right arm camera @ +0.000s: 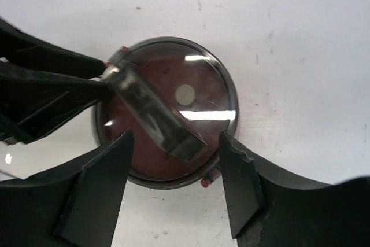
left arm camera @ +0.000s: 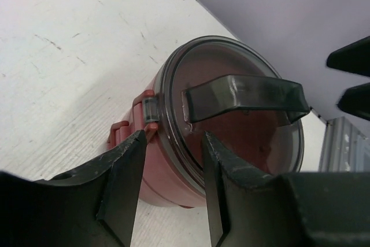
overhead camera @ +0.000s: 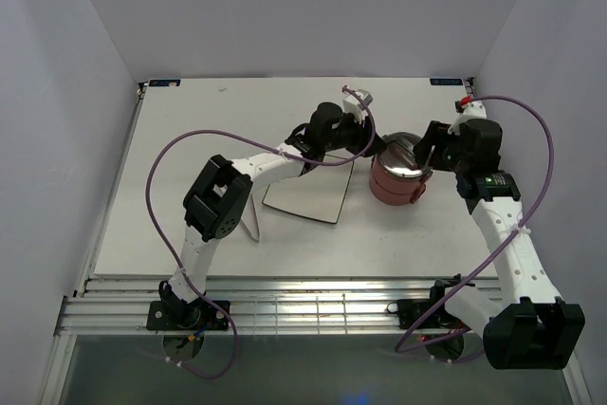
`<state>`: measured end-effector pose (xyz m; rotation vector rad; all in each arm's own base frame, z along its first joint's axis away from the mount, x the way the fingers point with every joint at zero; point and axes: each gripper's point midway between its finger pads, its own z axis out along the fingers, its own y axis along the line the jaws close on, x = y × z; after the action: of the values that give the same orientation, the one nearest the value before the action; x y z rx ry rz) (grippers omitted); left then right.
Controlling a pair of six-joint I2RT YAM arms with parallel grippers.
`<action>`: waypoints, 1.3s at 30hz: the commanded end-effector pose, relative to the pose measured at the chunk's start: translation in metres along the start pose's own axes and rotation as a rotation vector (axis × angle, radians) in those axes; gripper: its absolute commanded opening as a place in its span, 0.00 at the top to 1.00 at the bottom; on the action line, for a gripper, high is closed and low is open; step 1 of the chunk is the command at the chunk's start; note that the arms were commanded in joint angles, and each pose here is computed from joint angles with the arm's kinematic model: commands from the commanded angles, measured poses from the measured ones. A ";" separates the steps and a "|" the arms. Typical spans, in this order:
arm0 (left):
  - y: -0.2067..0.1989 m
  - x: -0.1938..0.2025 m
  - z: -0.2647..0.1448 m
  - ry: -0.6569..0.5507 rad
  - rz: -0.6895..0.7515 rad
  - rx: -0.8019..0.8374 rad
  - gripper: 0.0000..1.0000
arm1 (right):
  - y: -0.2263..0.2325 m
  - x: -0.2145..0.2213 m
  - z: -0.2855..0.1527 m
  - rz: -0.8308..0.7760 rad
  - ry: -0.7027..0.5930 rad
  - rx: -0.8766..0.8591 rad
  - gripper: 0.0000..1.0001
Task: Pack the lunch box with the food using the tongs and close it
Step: Adjust the packing box at the center of the board.
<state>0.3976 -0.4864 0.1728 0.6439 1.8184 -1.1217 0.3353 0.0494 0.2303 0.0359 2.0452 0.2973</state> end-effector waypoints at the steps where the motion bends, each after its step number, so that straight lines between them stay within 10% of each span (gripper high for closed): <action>1: -0.015 -0.003 0.002 0.006 0.003 0.060 0.48 | -0.035 0.014 0.003 0.149 -0.013 0.200 0.35; 23: -0.030 0.055 -0.015 0.076 -0.030 -0.018 0.62 | -0.041 0.024 0.074 0.235 0.016 0.053 0.59; 32: -0.040 0.052 -0.018 0.046 -0.049 -0.076 0.58 | -0.037 -0.022 0.127 0.198 -0.002 -0.088 0.61; 39: -0.026 0.017 -0.030 -0.040 0.015 -0.212 0.48 | -0.093 -0.038 0.111 0.248 0.007 0.128 0.57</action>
<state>0.3551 -0.4891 0.1684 0.5152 1.8267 -1.0281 0.4690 0.0071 0.1649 0.3062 2.1023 0.4199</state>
